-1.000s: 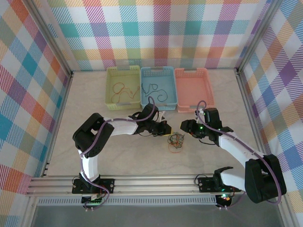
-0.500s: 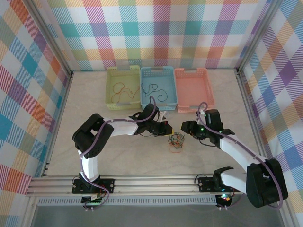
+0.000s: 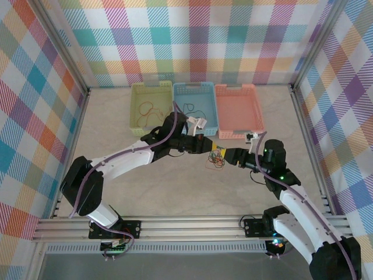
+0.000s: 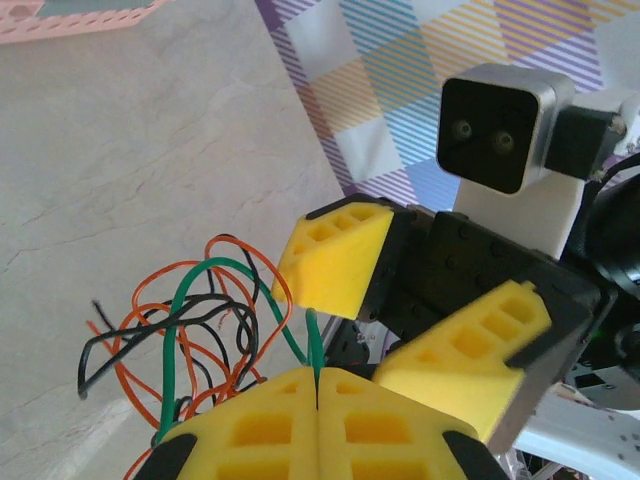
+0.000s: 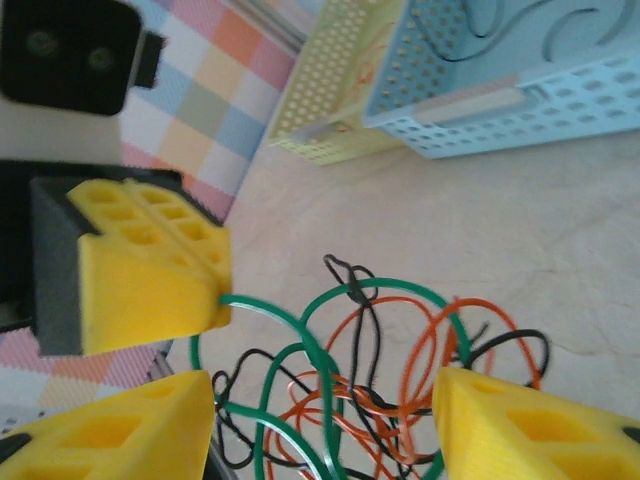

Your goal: Untangle the cables

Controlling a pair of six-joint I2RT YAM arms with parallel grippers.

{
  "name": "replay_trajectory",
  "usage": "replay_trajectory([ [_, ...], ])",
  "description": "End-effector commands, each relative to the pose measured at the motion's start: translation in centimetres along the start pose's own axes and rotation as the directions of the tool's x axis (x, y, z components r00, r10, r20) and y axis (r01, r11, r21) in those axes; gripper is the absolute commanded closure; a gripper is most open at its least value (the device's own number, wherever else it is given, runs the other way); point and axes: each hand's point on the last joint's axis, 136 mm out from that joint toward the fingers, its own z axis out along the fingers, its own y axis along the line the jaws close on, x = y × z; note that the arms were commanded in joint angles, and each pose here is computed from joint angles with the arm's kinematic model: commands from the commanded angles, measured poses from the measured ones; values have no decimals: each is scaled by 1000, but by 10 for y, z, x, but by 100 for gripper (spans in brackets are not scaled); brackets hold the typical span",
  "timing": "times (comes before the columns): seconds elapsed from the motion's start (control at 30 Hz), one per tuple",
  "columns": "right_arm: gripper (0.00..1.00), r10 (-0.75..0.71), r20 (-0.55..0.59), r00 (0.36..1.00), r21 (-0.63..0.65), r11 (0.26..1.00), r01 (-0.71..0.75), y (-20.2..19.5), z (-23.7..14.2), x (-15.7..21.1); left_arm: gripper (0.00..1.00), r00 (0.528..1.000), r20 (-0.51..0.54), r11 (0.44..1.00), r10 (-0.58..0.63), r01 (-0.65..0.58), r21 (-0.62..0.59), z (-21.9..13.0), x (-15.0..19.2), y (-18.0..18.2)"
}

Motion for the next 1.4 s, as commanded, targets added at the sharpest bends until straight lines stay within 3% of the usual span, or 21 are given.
replay_trajectory([
  [0.0,36,-116,-4,993,-108,987,115,26,1,4,100,1000,-13,1000,0,1,26,-7,3,-20],
  [0.3,33,-185,-43,982,-125,976,178,35,20,11,100,1000,2,998,6,-7,68,-18,-2,-42],
  [0.73,36,-156,-74,985,-75,986,151,23,40,9,100,1000,28,993,14,-17,116,-35,-4,-66],
  [1.1,37,-86,-6,996,217,973,85,-28,35,-4,100,999,45,989,31,-37,145,-54,2,-81],
  [1.37,36,-45,-33,998,251,967,51,-36,40,-3,100,997,60,988,46,-54,144,-66,6,-88],
])
